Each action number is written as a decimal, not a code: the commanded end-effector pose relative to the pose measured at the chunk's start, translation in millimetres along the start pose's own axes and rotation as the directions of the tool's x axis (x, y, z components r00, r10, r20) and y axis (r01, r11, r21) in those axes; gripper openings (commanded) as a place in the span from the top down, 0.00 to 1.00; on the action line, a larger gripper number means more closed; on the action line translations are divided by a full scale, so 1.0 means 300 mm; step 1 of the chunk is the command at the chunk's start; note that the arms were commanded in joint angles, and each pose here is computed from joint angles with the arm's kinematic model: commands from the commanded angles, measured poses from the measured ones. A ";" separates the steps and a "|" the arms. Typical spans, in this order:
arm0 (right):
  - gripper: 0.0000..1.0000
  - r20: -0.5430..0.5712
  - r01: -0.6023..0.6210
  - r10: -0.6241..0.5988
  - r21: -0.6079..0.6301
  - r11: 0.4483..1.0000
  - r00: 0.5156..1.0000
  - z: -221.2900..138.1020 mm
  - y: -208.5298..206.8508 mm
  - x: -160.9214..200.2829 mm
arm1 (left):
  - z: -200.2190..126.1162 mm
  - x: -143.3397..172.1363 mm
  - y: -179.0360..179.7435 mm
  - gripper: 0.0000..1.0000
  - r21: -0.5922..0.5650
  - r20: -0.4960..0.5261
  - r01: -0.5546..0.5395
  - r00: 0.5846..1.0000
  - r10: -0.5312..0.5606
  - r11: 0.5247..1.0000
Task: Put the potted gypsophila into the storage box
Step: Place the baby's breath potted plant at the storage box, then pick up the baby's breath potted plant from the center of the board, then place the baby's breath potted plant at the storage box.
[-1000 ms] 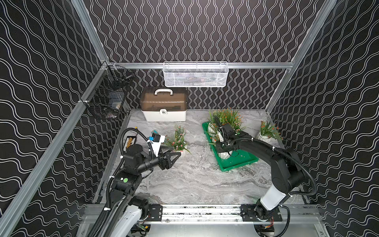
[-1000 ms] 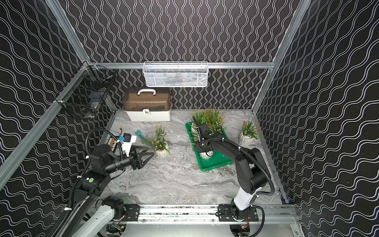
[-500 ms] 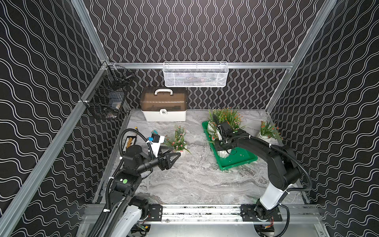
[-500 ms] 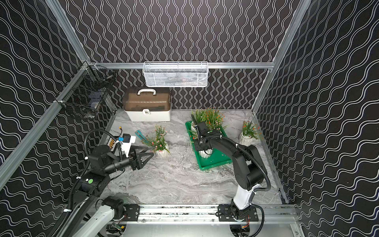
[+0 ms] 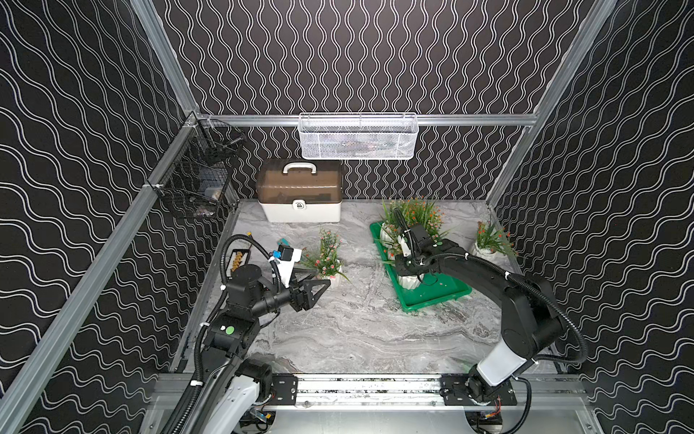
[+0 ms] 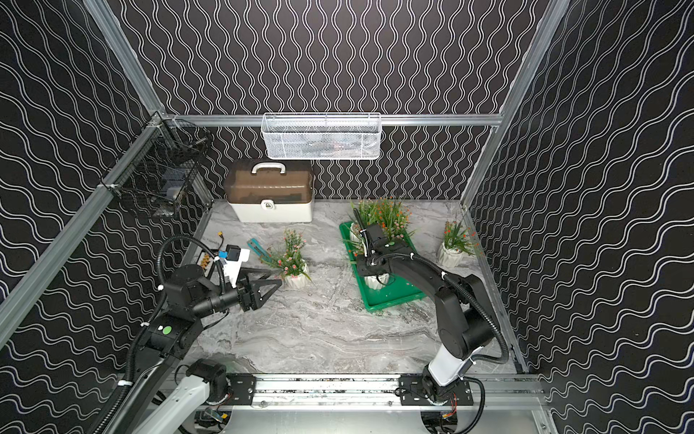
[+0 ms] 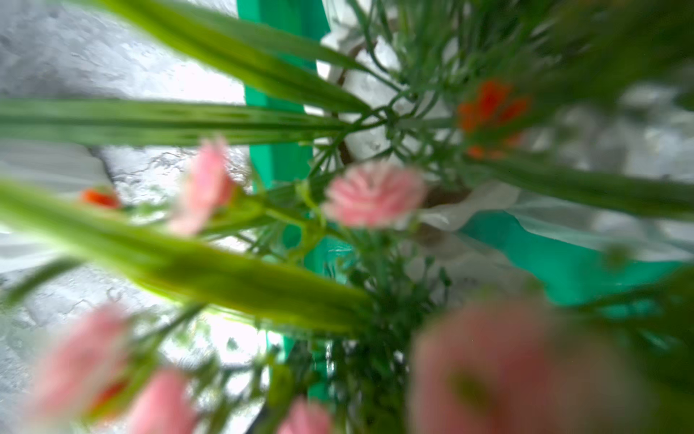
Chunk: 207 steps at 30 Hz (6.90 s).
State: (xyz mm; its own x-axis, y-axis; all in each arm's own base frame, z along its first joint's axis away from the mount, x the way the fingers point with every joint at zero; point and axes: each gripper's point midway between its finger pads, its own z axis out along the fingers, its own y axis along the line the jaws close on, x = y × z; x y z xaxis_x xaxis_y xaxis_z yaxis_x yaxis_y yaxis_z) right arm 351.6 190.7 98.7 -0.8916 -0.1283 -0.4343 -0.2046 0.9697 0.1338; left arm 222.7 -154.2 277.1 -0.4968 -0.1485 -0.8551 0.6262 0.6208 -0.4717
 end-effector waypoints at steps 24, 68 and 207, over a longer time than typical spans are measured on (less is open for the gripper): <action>0.73 -0.090 -0.015 0.010 -0.054 0.998 0.996 0.010 0.037 0.108 | -0.006 -0.024 -0.005 0.24 -0.002 0.021 -0.034 0.999 0.034 0.999; 0.62 0.002 -0.157 0.172 -0.410 0.898 0.985 -0.259 0.263 0.045 | -0.015 -0.011 0.094 0.24 -0.159 -0.013 0.029 0.999 -0.032 0.987; 0.99 0.117 -0.549 0.538 0.262 0.794 0.835 -0.350 -0.562 0.057 | 0.567 0.171 -0.338 0.58 0.041 -0.329 -0.092 0.939 0.100 0.995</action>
State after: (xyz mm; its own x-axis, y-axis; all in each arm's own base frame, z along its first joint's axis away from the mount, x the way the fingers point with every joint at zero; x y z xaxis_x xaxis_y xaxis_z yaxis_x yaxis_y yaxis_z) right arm 315.5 0.8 160.2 -0.8193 0.4398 -0.3679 0.4428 0.8929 0.0815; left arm 231.7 -351.2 237.5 -0.6338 0.1803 -0.7522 0.6717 0.6106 -0.4195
